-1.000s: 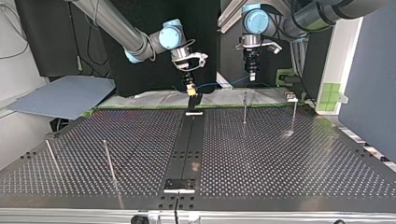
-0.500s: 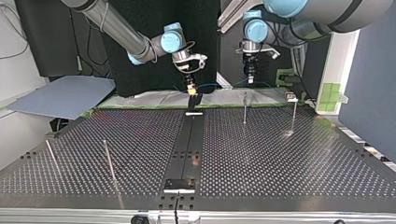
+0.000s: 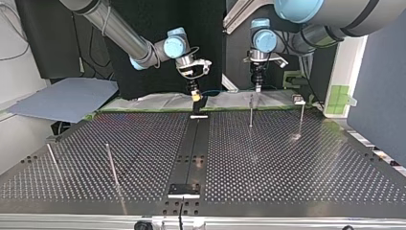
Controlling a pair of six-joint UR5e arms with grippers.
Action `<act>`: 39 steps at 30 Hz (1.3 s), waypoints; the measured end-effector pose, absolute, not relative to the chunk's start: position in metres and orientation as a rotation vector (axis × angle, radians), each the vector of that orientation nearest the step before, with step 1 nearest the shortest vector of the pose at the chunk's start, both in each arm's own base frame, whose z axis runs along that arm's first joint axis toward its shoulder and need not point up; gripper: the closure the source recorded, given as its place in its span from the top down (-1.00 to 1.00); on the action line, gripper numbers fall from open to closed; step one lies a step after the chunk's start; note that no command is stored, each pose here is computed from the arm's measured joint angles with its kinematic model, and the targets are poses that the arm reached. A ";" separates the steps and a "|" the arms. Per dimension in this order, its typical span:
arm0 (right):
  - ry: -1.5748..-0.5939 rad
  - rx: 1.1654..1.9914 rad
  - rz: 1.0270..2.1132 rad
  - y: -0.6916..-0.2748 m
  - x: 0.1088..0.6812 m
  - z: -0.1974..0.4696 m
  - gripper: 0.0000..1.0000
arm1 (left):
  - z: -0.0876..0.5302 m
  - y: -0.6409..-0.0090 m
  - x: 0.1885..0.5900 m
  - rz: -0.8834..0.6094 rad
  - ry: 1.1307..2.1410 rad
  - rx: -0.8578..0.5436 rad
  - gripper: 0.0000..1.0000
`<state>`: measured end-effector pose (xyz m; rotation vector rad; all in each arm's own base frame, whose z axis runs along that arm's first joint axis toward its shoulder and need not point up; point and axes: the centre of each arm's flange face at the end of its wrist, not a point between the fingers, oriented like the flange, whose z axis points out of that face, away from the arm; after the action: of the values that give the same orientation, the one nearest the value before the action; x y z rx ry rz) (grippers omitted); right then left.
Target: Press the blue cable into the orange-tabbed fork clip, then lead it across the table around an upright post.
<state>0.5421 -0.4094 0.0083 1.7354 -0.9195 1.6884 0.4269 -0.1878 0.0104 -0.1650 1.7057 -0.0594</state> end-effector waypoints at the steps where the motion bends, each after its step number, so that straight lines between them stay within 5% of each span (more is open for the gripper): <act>1: -0.919 1.737 1.688 -0.411 0.542 0.007 -1.00 | 0.011 -0.187 0.428 -0.060 1.704 -0.167 -1.00; 39: -0.894 1.770 1.685 -0.419 0.561 -0.003 -1.00 | -0.016 -0.154 0.478 -0.067 1.694 -0.259 -1.00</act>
<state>0.5614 -0.4189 -0.0027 1.7704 -0.8943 1.6846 0.4782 -0.1538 -0.0165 -0.2587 1.6939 -0.0665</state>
